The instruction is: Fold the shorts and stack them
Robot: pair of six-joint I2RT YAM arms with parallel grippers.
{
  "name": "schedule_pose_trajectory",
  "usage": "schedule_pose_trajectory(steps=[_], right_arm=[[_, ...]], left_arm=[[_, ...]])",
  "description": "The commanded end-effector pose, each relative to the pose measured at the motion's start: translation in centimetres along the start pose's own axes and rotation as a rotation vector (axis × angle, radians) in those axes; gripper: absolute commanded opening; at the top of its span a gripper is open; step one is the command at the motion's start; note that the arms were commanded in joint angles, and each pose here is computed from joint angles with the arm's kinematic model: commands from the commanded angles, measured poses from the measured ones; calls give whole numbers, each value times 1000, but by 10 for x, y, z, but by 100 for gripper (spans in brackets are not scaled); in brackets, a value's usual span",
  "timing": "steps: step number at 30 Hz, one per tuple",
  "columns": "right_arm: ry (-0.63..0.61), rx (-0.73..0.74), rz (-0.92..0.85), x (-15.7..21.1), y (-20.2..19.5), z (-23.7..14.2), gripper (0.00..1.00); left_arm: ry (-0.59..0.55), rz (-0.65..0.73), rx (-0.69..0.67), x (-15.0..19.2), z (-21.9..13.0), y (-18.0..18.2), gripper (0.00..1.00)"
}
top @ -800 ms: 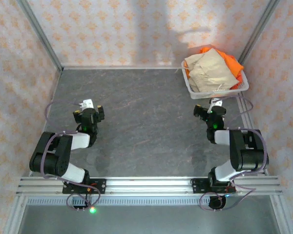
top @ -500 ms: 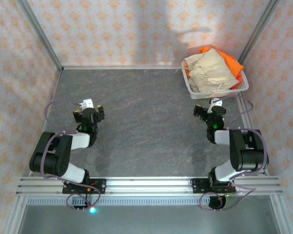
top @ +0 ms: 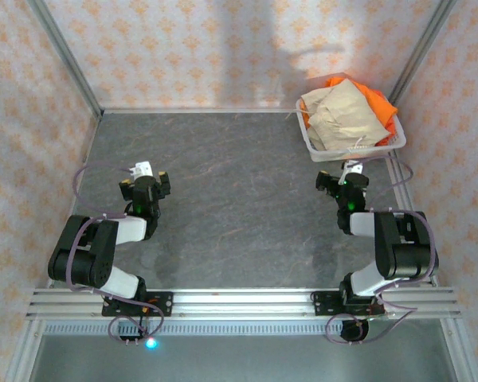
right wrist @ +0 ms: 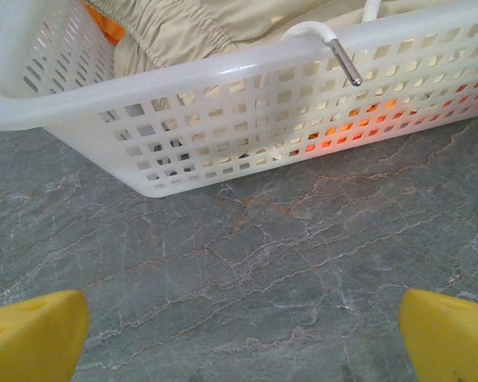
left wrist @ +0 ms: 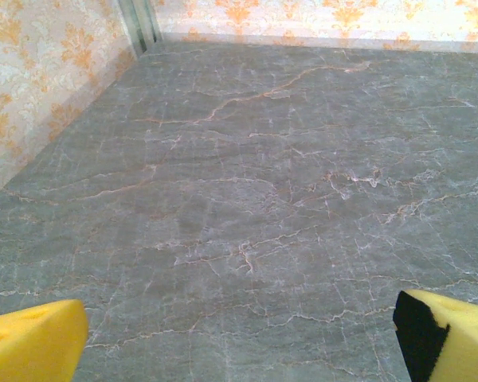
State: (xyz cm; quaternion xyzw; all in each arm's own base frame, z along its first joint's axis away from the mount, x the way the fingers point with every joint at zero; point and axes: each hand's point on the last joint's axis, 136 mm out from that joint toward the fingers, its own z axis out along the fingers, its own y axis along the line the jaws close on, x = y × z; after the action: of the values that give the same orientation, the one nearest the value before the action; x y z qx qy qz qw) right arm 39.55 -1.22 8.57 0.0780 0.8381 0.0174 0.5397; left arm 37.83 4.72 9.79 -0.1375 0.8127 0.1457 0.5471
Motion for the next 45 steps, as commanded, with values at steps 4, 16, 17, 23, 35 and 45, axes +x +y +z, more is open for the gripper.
schedule_pose_trajectory(steps=[4,16,17,23,35,45], right_arm=[[-24,30,12,-5,-5,0,99],[-137,123,70,-102,-11,-76,99],[-142,127,70,-115,-10,-81,99],[-66,149,72,-171,-2,-59,98],[277,101,81,-170,26,81,94],[382,31,96,-146,67,151,89]], left_arm=[[-11,-13,-28,-7,1,4,100],[-104,-89,-59,-57,-54,30,100],[-115,-111,-47,-63,-63,32,100],[-113,-258,174,-95,-114,19,100],[137,-353,542,-98,-167,-33,100],[340,-210,635,-75,-173,-64,100]])
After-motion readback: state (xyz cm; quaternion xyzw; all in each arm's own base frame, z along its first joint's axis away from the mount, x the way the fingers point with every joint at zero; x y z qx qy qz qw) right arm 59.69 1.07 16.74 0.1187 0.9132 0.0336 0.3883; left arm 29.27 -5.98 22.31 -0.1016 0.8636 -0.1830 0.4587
